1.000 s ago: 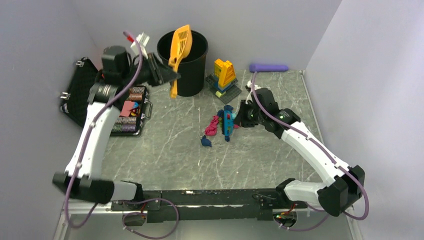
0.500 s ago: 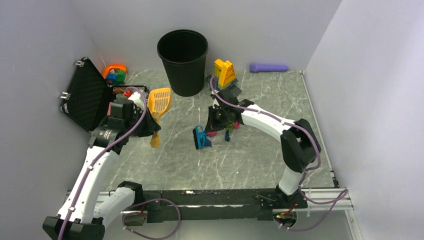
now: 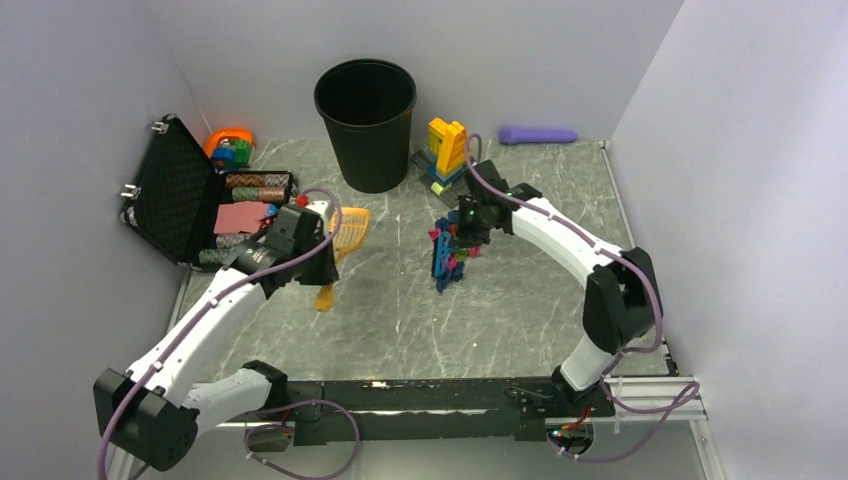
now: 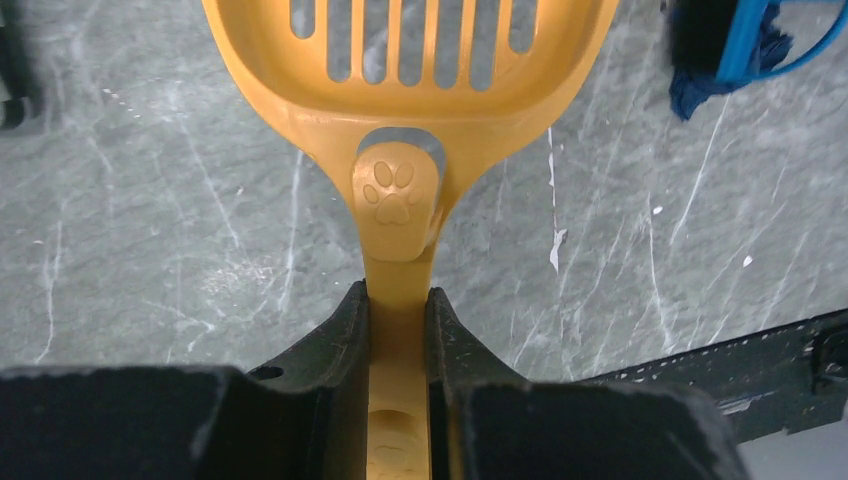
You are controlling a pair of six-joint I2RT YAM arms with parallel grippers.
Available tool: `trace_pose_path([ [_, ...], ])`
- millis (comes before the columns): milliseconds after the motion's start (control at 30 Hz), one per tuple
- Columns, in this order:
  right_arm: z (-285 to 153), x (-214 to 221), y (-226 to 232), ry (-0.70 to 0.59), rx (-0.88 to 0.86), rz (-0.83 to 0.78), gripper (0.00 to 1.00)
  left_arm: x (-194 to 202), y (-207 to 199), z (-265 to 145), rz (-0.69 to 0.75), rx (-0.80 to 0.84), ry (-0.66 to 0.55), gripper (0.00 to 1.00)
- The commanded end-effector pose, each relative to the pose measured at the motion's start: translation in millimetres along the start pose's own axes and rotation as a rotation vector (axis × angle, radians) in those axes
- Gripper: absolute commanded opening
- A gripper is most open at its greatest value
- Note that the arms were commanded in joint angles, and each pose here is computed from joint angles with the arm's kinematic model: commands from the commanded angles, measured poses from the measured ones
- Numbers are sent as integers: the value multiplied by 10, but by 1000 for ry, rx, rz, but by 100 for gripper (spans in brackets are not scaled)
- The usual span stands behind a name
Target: Sweep away the paper scraps from the table
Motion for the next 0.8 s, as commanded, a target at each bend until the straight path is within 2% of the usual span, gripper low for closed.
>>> trace_pose_path([
  [0,-408,-241,29,-122,-42,-37,0,-44,-150,53,52,-7,-41,0],
  [267,-677,-774,-104,-298,-83,77,0,230,-361,241,179,7,65,0],
  [367,-680,-870,-138,-333,-151,144,0,367,-406,307,224,-8,122,0],
  [567,-493,-952,121,-327,-372,184,0,616,-427,435,271,-29,214,0],
  [767,-104,-1026,151,-276,-413,251,0,899,-562,448,374,25,296,0],
])
Point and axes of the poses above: each gripper's point midway between its finger pads, its own z axis out along the fingers, its own y axis along the line the jaws close on, x = y × z, the point moved 2 cm from there along -z, back along the fingers, and after that the axes turned 9 degrees about -z, right-handed, at the moved point
